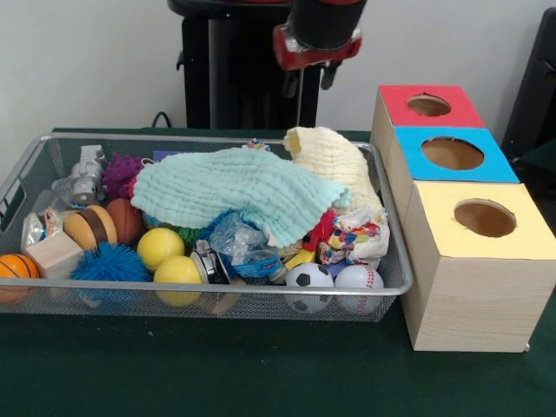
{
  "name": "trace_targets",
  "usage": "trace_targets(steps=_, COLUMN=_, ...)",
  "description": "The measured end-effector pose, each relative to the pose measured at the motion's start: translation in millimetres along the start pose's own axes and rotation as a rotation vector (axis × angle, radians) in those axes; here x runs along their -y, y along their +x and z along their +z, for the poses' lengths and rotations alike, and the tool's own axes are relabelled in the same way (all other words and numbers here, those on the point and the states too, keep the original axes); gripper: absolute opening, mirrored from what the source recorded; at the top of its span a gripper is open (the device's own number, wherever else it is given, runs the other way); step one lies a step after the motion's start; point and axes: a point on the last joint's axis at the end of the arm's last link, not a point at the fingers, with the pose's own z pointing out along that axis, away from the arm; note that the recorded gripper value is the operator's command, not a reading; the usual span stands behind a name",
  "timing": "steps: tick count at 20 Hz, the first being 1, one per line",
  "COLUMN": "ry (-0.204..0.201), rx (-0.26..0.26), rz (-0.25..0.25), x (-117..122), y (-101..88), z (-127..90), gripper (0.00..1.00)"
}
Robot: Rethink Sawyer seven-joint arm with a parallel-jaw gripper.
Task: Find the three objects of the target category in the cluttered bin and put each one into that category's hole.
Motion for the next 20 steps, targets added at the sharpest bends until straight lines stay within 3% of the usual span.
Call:
trace_targets(steps=5, ry=0.012, rx=0.017, rz=0.04, x=50, y=-7.7, z=11, gripper=1.0)
trace_targets(steps=8, ry=0.025, rx=0.037, rz=0.044, x=67, y=-14.6, z=19, gripper=1.0)
trace_targets(steps=10, ry=0.028, rx=0.079, rz=0.044, x=79, y=-25.0, z=27, gripper=1.0)
trace_targets(steps=13, ry=0.018, rx=0.115, rz=0.044, x=82, y=-32.2, z=31, gripper=1.0)
trace_targets(steps=16, ry=-0.01, rx=0.208, rz=0.038, x=85, y=-49.5, z=37, gripper=1.0)
trace_targets(steps=20, ry=-0.034, rx=0.273, rz=0.033, x=85, y=-61.8, z=39, gripper=1.0)
